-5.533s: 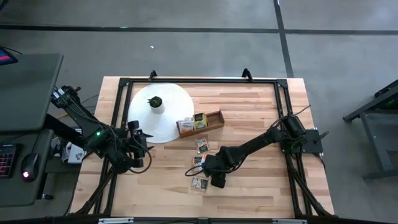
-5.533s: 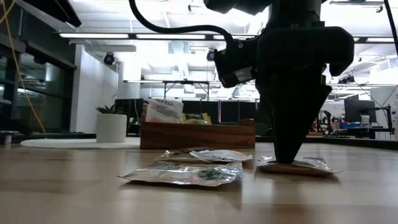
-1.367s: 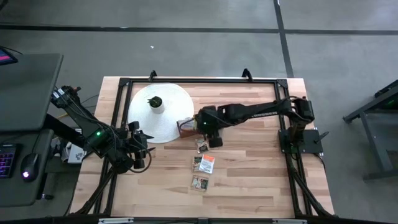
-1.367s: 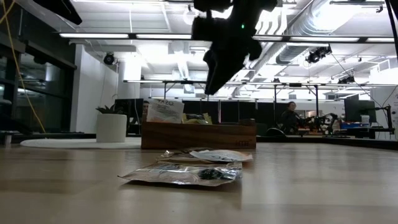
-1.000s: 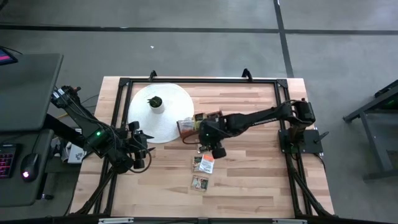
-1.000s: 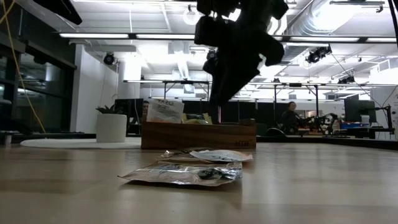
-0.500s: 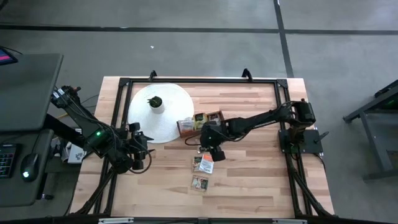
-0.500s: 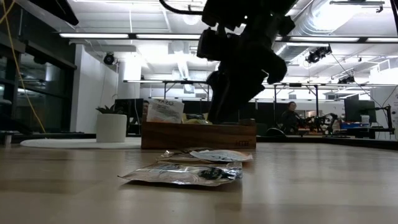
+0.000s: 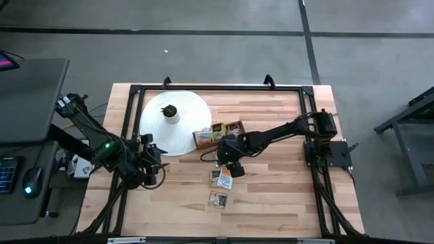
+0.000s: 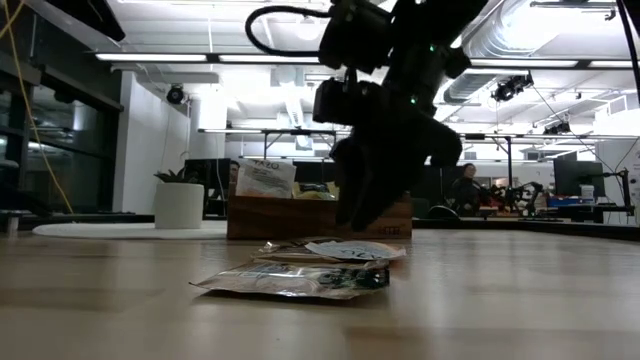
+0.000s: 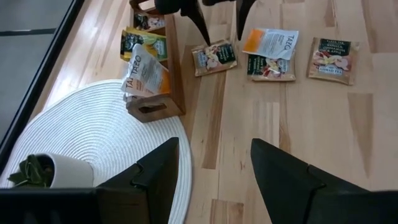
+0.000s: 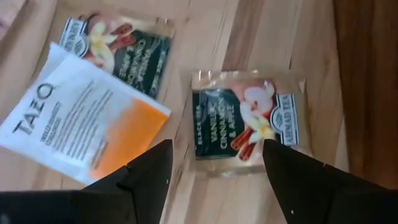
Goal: Pick & Place Tea
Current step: Put the brown tea bag into the right section of the wooden organizer
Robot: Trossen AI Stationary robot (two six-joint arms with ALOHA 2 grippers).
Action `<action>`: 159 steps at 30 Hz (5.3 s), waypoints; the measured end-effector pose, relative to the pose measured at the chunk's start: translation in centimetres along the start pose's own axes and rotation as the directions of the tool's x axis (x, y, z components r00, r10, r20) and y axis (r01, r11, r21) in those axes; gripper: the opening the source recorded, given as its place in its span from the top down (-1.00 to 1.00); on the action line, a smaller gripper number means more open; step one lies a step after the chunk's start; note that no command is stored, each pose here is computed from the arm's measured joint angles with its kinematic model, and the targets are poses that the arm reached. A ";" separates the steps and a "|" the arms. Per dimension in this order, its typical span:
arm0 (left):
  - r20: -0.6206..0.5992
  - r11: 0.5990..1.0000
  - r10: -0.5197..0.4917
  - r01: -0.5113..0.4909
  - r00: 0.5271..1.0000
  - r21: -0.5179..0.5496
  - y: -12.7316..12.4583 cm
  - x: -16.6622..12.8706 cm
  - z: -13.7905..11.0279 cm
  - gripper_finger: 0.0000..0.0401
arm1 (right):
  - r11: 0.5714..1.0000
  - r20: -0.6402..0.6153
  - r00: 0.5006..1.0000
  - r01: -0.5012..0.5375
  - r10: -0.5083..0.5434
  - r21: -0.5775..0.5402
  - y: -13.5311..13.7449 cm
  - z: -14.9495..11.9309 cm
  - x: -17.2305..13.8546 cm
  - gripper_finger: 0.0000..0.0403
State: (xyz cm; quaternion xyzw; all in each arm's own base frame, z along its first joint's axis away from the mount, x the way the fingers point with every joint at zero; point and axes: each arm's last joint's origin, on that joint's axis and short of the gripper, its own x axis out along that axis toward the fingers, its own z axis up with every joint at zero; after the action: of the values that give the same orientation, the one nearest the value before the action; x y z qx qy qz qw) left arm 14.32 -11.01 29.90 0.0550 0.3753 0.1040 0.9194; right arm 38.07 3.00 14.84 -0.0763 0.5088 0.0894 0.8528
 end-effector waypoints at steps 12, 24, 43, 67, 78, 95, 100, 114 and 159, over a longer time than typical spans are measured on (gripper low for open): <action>-0.018 1.000 -0.024 0.024 1.000 -0.004 -0.1 0.0 0.0 0.03 | 1.000 -0.048 0.999 -0.010 0.011 0.004 0.0 -0.7 2.3 -0.20; -0.027 0.999 -0.035 0.035 0.999 -0.004 -0.1 0.0 -0.1 0.03 | 0.999 -0.121 0.993 0.017 -0.013 0.027 0.1 -1.6 3.7 0.12; -0.027 0.999 -0.035 0.035 0.999 -0.003 -0.1 0.0 -0.1 0.03 | 0.971 -0.105 0.992 0.087 -0.065 0.224 0.4 -1.3 2.9 0.96; 0.083 0.994 -0.047 0.039 0.995 0.099 -0.6 0.0 0.9 0.03 | 0.682 0.284 0.911 -0.412 0.299 0.604 2.9 2.9 -7.1 1.00; 0.230 0.917 -0.230 0.132 0.946 0.375 -2.8 2.4 4.7 0.03 | 0.444 0.363 0.703 -0.685 0.612 0.578 2.9 3.8 -8.2 1.00; 0.223 0.863 -0.417 0.307 0.881 0.401 -4.8 9.7 7.3 0.03 | 0.437 0.384 0.672 -0.720 0.633 0.539 4.6 4.5 -8.4 1.00; 0.236 0.860 -0.435 0.323 0.869 0.396 -5.2 10.3 7.5 0.03 | 0.453 0.377 0.674 -0.720 0.635 0.525 5.4 4.5 -8.4 1.00; 0.300 0.890 -0.394 0.279 0.869 0.361 -5.1 10.3 8.1 0.03 | 0.546 0.396 0.747 -0.662 0.534 0.514 5.1 4.5 -8.2 1.00; 0.233 0.896 -0.377 0.289 0.896 0.337 -4.5 13.8 7.9 0.99 | 0.545 0.417 0.746 -0.665 0.519 0.511 4.9 4.7 -8.3 1.00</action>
State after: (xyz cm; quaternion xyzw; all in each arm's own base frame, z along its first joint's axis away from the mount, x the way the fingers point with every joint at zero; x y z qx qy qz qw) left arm 30.17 -12.39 25.36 0.1396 0.2501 -0.1229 0.9502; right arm 37.08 8.17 24.20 0.4018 0.4072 0.2051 0.7941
